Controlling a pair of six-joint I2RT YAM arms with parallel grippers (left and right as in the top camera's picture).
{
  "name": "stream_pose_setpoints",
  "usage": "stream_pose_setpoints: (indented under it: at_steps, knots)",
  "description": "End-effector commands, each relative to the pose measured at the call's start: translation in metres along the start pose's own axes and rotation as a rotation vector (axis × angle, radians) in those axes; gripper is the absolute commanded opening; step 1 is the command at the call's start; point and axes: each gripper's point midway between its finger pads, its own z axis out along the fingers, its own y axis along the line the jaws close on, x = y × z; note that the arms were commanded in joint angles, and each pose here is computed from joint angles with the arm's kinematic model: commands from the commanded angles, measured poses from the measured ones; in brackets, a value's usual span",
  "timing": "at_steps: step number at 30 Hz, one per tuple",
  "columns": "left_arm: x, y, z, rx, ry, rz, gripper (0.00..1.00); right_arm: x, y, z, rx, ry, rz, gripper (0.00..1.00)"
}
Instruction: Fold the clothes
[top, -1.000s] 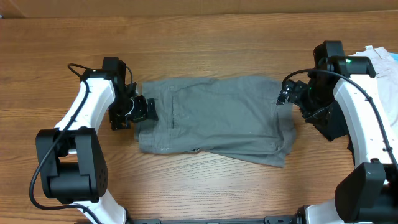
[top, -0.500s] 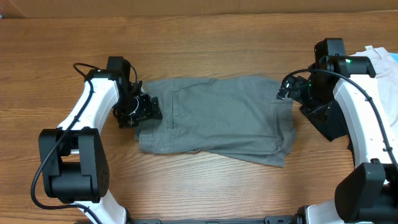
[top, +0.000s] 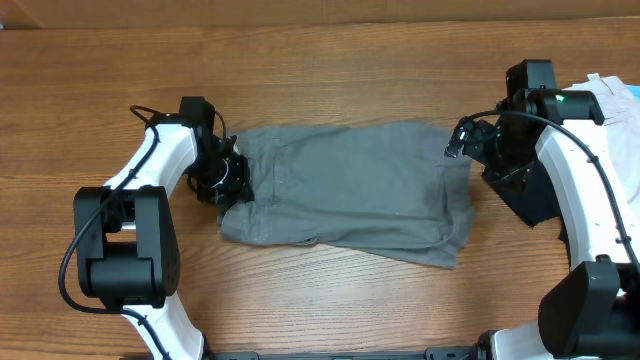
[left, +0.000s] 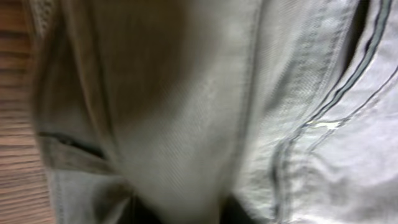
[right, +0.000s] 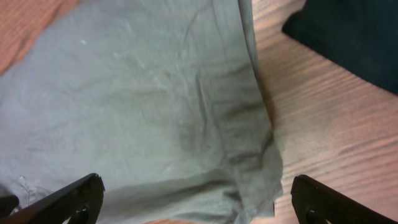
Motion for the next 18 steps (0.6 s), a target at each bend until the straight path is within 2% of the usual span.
stream_pose_setpoints:
  at_steps: [1,9,15,16,18]
  knots:
    - [-0.016,-0.010,-0.012,0.011,-0.042,0.045,0.04,-0.011,0.007,-0.010,-0.024,-0.065,-0.017,1.00]
    - [-0.055,-0.022,-0.078,-0.090,-0.176,0.097,0.04,-0.041,0.023,-0.010,-0.079,-0.179,-0.071,1.00]
    - [-0.070,-0.028,-0.096,-0.101,-0.242,0.116,0.10,-0.035,0.033,0.020,-0.130,-0.117,-0.083,1.00]
    - [-0.071,-0.028,-0.096,-0.105,-0.248,0.117,0.13,-0.033,0.038,0.029,-0.155,-0.099,-0.090,1.00]
    - [-0.076,-0.020,-0.098,-0.151,-0.267,0.113,0.25,-0.029,0.049,0.045,-0.202,-0.070,-0.107,0.96]
